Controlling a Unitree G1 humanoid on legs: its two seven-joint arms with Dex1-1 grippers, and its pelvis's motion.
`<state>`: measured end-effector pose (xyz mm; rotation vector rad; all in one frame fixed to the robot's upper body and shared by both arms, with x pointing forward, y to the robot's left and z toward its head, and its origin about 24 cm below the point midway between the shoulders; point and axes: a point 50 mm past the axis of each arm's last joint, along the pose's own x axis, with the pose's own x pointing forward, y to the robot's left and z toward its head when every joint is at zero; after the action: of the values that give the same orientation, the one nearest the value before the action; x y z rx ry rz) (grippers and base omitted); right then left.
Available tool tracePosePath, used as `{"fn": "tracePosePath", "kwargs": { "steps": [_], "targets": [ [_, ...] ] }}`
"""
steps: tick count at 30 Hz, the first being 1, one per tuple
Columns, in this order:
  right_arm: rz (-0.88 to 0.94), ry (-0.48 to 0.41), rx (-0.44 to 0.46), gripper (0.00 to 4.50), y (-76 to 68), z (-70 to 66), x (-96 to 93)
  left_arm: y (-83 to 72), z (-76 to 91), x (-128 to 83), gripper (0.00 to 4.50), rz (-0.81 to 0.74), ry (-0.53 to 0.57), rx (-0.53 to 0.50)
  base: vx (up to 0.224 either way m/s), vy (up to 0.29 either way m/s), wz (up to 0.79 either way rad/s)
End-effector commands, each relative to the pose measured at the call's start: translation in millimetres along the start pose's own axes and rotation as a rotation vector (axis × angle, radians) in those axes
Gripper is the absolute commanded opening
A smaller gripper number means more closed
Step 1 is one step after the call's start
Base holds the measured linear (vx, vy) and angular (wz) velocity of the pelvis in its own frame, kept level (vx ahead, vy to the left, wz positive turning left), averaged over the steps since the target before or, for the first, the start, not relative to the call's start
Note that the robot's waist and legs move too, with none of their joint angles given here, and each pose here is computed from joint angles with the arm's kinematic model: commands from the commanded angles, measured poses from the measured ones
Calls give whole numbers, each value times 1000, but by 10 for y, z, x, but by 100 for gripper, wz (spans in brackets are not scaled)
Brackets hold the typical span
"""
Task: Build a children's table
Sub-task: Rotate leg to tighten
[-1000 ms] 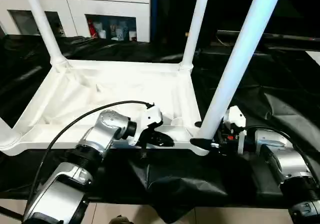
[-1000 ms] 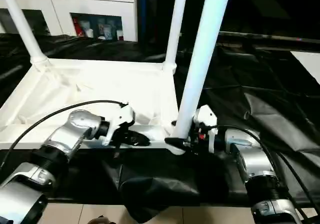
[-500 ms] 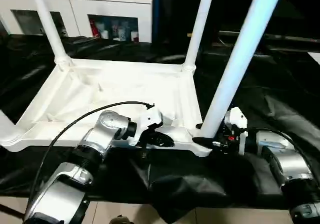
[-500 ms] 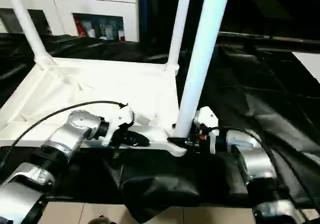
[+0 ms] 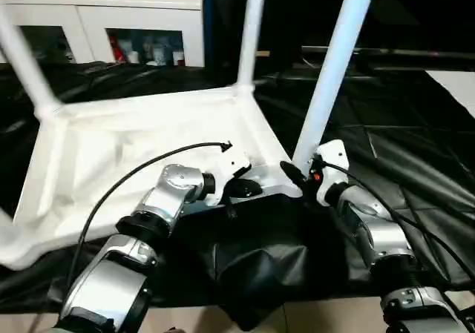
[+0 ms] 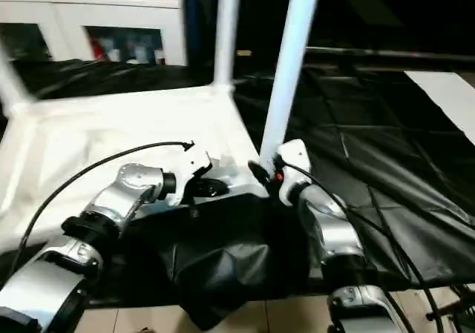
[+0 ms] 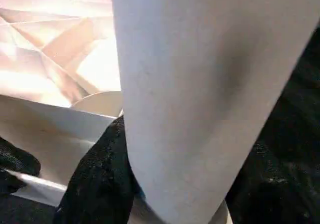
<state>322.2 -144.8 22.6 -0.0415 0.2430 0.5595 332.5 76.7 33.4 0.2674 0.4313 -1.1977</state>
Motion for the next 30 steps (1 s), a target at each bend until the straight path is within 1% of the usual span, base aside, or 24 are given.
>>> {"fn": "tracePosePath", "kwargs": {
  "steps": [1, 2, 5, 7, 10, 11, 12, 16, 18, 19, 20, 21, 22, 23, 25, 26, 30],
  "targets": [
    [228, 91, 18, 271, 422, -184, 136, -240, 280, 310, 0, -129, -86, 53, 0, 0, 0],
    [250, 66, 5, 271, 369, -143, 106, -216, 264, 270, 0, -136, -80, 52, 0, 0, 0],
    [302, 40, -42, 310, 227, -87, -12, -182, 210, 170, 0, -169, -67, 60, 0, 0, 0],
    [346, 31, -61, 310, 158, -67, -93, -165, 178, 108, 0, -194, -60, 66, 0, 0, 0],
    [396, 26, -68, 310, 106, -44, -171, -154, 150, 45, 0, -226, -51, 65, 0, 0, 0],
    [477, 31, -76, 310, 19, -17, -303, -147, 89, -93, 0, -308, -29, 52, 0, 0, 0],
    [516, 37, -71, 310, -22, 0, -367, -141, 64, -163, 0, -345, -18, 41, 0, 0, 0],
    [588, 67, -77, 310, -89, 16, -478, -109, 40, -293, 0, -388, -4, 24, 0, 0, 0],
    [615, 107, -97, 310, -145, -7, -535, -68, 32, -356, 0, -383, 3, 22, 0, 0, 0],
    [615, 107, -97, 310, -145, -7, -535, -68, 32, -356, 0, -383, 3, 22, 0, 0, 0],
    [630, 132, -108, 310, -167, -19, -560, -45, 34, -386, 0, -380, 4, 19, 0, 0, 0],
    [631, 135, -109, 310, -169, -20, -562, -43, 34, -388, 0, -380, 4, 18, 0, 0, 0],
    [639, 143, -113, 283, -175, -21, -572, -37, 36, -402, 0, -381, 5, 17, 0, 0, 0],
    [644, 147, -108, 275, -187, -18, -578, -27, 39, -421, 0, -382, 7, 14, 0, 0, 0],
    [646, 139, -94, 272, -187, -4, -568, -25, 42, -437, 0, -388, 7, 10, 0, 0, 0],
    [650, 131, -86, 260, -180, 5, -561, -25, 43, -442, 0, -390, 8, 9, 0, 0, 0],
    [662, 117, -70, 255, -145, 11, -545, -25, 42, -440, 0, -389, 8, 8, 0, 0, 0]
  ]
}}
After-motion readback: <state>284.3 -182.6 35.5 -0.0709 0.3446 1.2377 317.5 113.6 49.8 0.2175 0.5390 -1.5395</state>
